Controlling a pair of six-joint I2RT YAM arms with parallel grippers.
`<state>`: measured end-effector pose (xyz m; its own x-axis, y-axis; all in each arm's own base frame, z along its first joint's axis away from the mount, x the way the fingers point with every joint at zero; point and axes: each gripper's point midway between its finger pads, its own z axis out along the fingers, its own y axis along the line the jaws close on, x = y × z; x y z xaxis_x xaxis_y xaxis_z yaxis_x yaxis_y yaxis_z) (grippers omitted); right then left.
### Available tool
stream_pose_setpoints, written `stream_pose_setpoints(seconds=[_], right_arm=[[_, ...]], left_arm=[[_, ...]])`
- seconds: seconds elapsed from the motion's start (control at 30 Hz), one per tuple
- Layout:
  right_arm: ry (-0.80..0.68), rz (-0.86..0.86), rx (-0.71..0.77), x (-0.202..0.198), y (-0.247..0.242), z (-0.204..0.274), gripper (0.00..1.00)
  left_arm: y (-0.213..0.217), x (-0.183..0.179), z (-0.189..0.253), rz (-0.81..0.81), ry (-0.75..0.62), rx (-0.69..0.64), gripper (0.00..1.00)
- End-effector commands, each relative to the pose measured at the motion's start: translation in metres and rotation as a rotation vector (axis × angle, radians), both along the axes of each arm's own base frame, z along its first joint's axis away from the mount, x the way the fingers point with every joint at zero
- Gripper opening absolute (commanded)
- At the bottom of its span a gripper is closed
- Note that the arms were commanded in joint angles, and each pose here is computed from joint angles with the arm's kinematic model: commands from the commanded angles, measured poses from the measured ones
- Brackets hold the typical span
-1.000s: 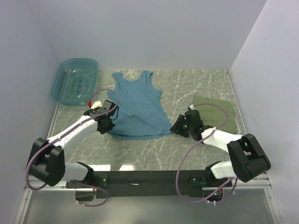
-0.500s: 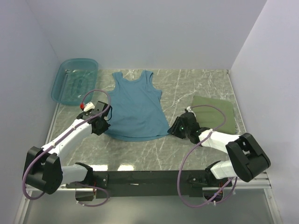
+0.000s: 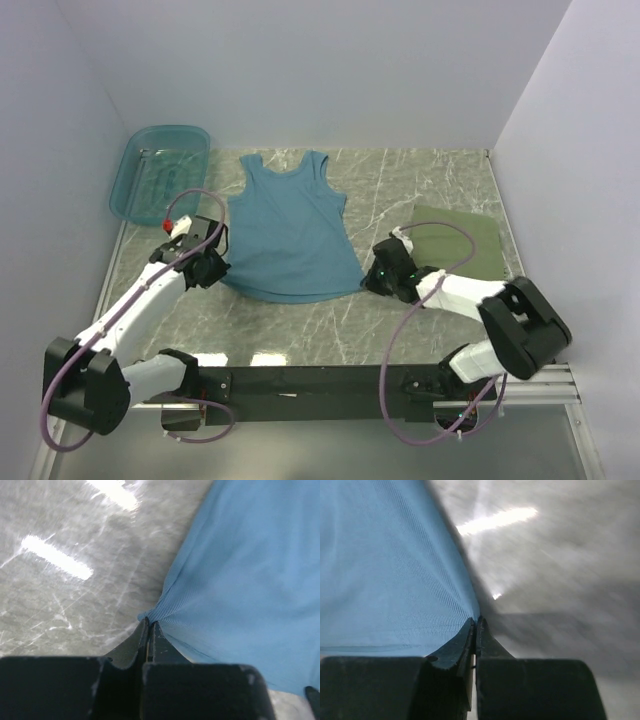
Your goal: Fold and stack the tank tops
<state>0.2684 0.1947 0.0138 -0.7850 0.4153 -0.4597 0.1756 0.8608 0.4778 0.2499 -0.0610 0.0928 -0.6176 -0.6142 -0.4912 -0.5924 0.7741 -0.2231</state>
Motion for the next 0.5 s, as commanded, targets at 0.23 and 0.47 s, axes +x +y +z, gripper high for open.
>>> stream_pose_setpoints(seconds=[0.23,0.47], right_arm=[[-0.396,-0.054,-0.107,-0.003,-0.058,0.235,0.00],[-0.768,0.055,0.069,-0.045,-0.065,0.413,0.00]], left_arm=[[-0.010,0.021,0.194,-0.166,-0.466,-0.091,0.01],[-0.015,-0.013,0.363,-0.228,-0.900,-0.229,0.01]])
